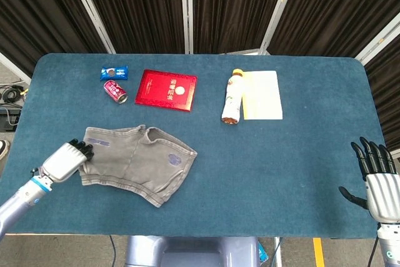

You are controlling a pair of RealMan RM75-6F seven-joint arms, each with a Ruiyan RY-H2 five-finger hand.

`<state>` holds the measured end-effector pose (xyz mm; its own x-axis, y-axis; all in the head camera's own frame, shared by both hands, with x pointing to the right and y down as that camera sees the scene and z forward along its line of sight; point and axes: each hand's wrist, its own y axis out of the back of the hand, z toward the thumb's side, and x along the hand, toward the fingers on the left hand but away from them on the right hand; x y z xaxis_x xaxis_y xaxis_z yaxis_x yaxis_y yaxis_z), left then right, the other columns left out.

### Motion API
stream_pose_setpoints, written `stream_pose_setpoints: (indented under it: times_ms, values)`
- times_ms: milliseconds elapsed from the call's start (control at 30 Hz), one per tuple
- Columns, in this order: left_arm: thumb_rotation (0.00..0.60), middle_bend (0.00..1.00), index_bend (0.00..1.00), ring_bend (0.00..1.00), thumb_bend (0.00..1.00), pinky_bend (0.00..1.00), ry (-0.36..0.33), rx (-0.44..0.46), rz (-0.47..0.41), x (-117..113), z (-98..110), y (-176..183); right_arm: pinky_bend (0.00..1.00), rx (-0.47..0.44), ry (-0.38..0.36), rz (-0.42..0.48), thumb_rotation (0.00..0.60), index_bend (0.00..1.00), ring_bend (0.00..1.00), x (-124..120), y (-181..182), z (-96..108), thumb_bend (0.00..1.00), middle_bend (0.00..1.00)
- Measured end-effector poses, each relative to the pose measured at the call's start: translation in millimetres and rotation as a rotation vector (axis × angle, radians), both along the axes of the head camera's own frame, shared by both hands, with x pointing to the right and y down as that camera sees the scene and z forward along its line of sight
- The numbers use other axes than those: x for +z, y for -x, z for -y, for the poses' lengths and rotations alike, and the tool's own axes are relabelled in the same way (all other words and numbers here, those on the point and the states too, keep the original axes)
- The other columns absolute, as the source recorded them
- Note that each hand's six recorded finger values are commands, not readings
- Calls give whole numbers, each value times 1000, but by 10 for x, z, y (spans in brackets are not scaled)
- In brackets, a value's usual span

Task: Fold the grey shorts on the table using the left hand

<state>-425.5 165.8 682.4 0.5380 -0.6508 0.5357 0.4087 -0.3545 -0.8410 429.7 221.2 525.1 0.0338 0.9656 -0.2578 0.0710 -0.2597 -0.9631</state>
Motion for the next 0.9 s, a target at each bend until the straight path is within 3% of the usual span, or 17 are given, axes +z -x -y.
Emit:
stream_pose_setpoints:
  times_ms: [167, 633, 900]
  values:
    - [600, 354, 684, 369, 527, 408, -62, 72, -53, -89, 30, -148, 0, 4, 1, 2, 600, 0, 0, 2, -8, 4, 0, 0]
    - [600, 354, 702, 368, 527, 377, -153, 399, -194, -47, -44, -1309, 0, 24, -8, 12, 600, 0, 0, -53, -76, 25, 0, 0]
    - [600, 354, 700, 368, 526, 377, -175, 548, -183, 59, -160, -1732, 0, 29, -3, 16, 600, 0, 0, -51, -91, 32, 0, 0]
